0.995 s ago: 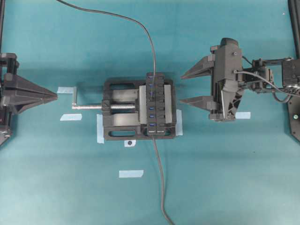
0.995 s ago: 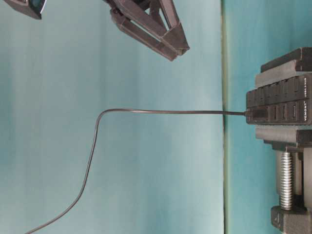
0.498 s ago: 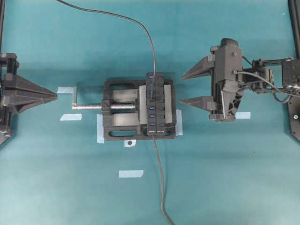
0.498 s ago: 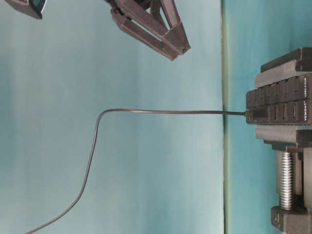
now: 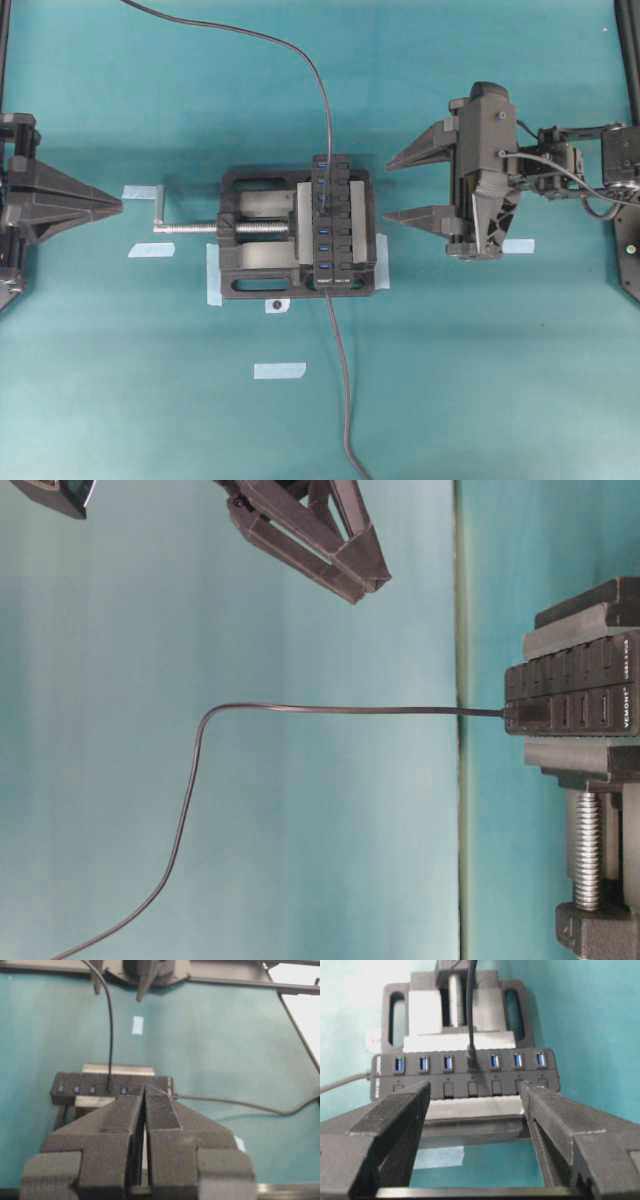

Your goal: Insert the USB into the center port of the fixed hub

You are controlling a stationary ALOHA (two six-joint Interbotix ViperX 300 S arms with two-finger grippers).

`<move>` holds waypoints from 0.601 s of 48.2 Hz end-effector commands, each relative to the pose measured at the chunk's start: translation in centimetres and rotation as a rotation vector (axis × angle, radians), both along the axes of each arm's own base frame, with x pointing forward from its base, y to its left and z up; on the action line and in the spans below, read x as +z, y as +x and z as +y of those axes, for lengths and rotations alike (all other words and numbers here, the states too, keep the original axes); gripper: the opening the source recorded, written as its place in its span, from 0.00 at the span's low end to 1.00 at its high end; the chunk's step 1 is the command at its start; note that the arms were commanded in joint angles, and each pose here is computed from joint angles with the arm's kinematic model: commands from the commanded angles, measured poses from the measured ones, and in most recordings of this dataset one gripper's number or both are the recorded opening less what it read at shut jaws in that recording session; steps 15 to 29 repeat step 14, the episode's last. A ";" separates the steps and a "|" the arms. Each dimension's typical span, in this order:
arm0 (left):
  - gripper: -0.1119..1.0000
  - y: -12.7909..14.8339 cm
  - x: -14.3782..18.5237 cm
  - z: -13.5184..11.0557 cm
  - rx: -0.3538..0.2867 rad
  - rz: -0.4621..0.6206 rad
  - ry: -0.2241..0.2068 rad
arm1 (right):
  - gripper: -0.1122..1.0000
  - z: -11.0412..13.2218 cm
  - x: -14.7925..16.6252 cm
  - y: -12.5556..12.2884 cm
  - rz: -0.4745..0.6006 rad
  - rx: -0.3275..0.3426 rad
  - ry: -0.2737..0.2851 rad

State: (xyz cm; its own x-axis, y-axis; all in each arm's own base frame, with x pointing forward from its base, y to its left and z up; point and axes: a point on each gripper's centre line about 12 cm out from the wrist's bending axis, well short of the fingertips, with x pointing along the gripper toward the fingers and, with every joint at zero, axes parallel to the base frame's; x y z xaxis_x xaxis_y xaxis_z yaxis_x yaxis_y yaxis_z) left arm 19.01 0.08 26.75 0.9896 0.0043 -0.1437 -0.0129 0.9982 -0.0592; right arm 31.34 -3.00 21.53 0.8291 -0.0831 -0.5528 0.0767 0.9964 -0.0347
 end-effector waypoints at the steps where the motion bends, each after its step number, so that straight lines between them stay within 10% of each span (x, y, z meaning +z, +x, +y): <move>1: 0.10 0.2 0.5 0.0 0.002 -0.014 -0.001 | 0.78 0.1 0.7 0.1 -0.027 -0.002 0.007; 29: 0.10 0.2 0.6 0.0 0.002 -0.015 -0.001 | 0.78 0.1 0.6 0.1 -0.024 -0.002 0.007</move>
